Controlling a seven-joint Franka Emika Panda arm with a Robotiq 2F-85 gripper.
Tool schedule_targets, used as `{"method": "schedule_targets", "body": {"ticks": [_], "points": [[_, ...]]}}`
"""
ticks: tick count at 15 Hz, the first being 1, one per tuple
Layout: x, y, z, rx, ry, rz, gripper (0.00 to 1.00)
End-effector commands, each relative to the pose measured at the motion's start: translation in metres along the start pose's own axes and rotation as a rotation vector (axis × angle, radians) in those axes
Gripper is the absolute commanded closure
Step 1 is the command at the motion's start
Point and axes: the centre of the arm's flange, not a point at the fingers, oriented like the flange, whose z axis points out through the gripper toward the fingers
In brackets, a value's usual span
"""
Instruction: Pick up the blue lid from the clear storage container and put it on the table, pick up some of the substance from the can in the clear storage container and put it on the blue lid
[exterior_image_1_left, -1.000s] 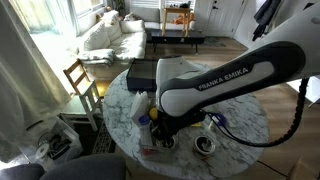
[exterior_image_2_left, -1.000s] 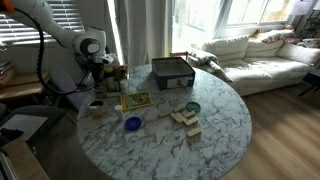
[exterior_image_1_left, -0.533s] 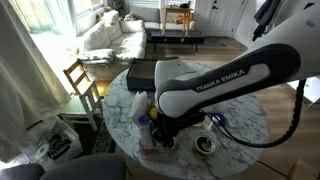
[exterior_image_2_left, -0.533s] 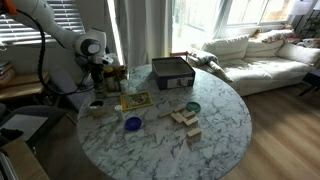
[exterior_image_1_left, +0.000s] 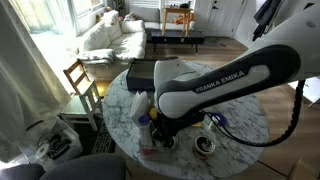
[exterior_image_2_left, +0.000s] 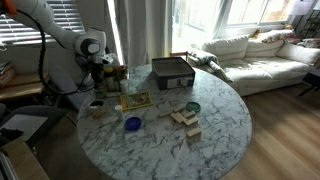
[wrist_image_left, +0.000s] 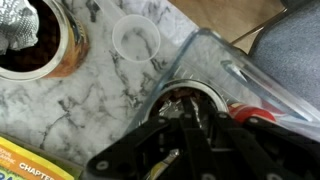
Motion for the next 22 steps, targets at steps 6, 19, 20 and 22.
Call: {"method": "schedule_targets", "body": {"ticks": [6, 19, 20, 22], "points": [[-0.002, -0.003, 0.016, -0.045, 0.038, -0.030, 0.72], [-0.007, -0.009, 0.027, -0.051, 0.124, -0.111, 0.81], [-0.008, -0.010, 0.028, -0.051, 0.134, -0.126, 0.81], [-0.009, -0.011, 0.029, -0.048, 0.149, -0.152, 0.77]]}}
